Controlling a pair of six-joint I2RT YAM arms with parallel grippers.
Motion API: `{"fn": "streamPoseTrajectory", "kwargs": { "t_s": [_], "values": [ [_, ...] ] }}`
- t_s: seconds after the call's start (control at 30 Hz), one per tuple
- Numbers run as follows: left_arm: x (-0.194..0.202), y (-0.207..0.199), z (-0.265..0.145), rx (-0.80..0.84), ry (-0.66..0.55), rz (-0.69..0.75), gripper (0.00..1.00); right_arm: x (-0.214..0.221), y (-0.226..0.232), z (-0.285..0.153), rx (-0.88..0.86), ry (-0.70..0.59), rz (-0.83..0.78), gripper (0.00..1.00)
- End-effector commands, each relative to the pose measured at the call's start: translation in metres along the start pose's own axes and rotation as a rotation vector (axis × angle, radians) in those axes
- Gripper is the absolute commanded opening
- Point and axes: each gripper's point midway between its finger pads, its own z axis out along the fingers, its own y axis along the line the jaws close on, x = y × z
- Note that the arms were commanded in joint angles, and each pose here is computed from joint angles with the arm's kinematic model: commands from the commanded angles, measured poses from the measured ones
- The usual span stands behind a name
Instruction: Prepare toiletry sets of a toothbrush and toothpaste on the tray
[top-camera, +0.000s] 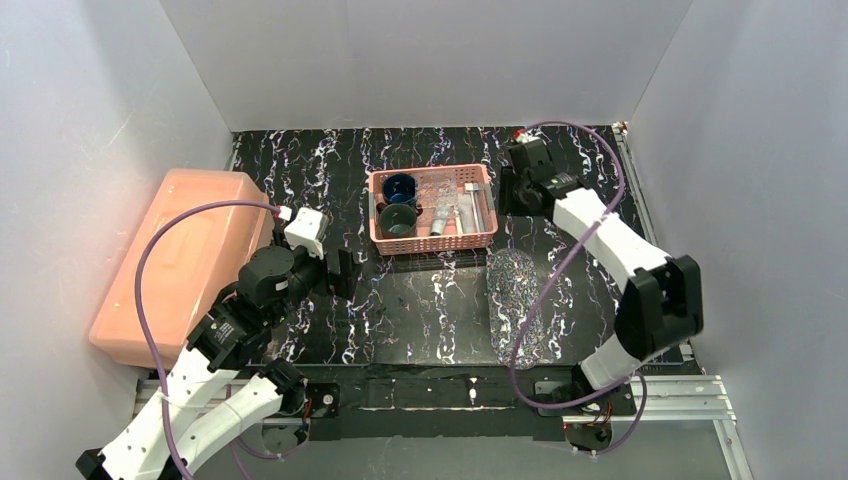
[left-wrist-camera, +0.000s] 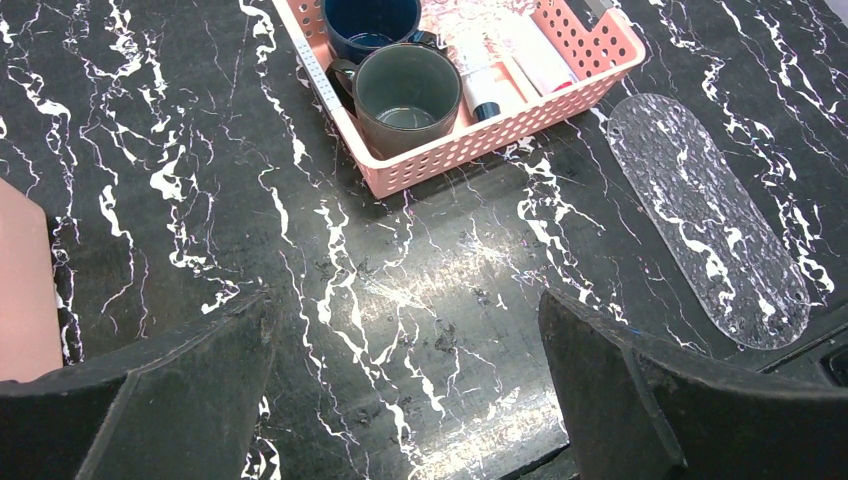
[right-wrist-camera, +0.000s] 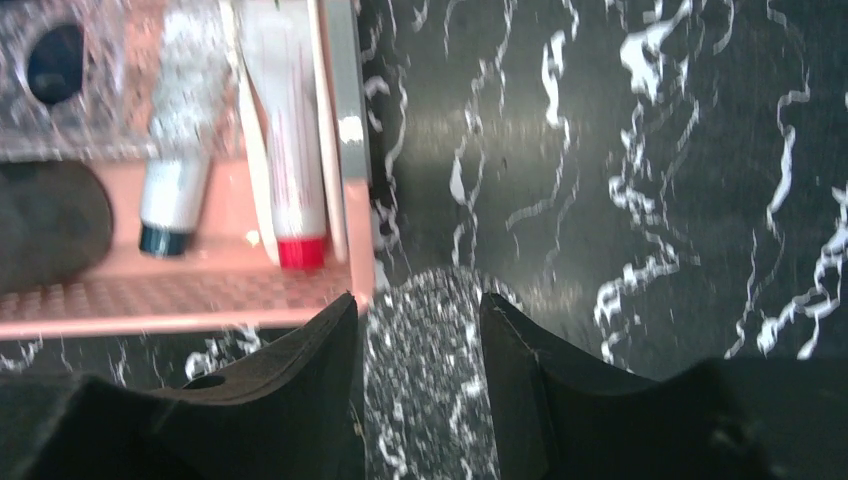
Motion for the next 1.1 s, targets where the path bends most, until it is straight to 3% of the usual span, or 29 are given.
{"fn": "streamPoseTrajectory", "kwargs": {
  "t_s": [0.0,0.37,1.07],
  "values": [
    [-0.010,0.000,-0.007,0.007,-0.026,-0.006,0.99,0.017,-0.009,-0.029,-0.032,-0.021,0.016,0.57],
    [-0.010,0.002,-0.007,-0.005,-0.029,-0.008,0.99,0.092,-0.022,-0.069,-0.107,0.064,0.064,0.59],
    [-0.008,0.002,-0.005,-0.011,-0.018,-0.006,0.99,0.222,0.005,-0.086,-0.245,0.332,0.149,0.61]
  ]
}}
